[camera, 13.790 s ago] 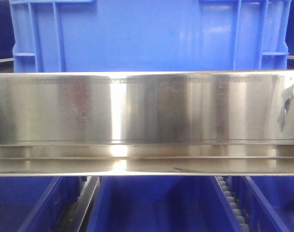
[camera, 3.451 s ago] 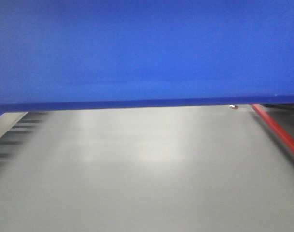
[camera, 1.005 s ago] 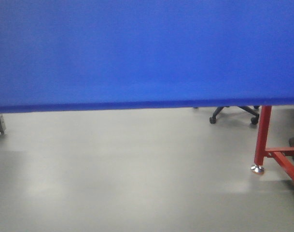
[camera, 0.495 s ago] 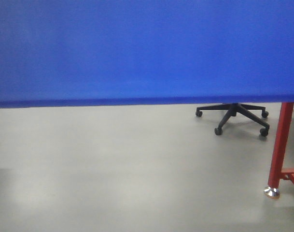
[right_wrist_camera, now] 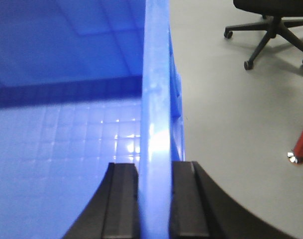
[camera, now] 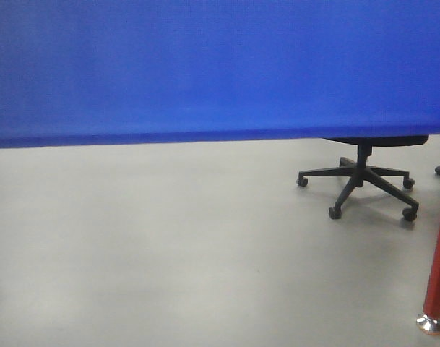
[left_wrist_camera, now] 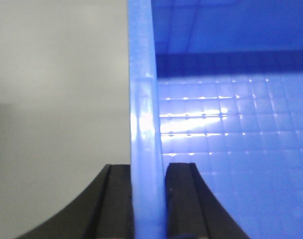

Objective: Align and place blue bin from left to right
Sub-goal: 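Drive across the floor carrying the bin in both grippers, then approach the other roller rack with the held bin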

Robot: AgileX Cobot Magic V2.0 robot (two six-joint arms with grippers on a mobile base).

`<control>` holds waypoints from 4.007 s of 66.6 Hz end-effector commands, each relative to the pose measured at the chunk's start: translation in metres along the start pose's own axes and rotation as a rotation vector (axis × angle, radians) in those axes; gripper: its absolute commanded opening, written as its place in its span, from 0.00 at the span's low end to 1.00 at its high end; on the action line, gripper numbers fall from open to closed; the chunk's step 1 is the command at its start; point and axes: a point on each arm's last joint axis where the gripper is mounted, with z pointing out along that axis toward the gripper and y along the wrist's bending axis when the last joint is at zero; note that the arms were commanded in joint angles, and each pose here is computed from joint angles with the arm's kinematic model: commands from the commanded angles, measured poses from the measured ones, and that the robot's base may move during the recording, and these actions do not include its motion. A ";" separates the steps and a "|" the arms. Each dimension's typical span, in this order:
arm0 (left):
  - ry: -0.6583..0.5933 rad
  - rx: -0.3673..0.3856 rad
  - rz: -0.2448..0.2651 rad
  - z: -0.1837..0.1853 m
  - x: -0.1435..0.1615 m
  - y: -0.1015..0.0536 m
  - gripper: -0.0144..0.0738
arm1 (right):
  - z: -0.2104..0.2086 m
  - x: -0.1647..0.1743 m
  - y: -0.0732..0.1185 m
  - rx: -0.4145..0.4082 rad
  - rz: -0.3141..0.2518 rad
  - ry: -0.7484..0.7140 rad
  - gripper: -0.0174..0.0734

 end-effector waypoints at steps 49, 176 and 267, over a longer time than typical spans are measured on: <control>-0.101 0.015 0.010 -0.011 -0.010 0.004 0.04 | -0.009 -0.013 0.002 -0.053 -0.022 -0.122 0.11; -0.101 0.015 0.010 -0.011 -0.010 0.004 0.04 | -0.009 -0.013 0.002 -0.055 -0.022 -0.125 0.11; -0.101 0.015 0.010 -0.011 -0.010 0.004 0.04 | -0.009 -0.013 0.002 -0.057 -0.022 -0.127 0.11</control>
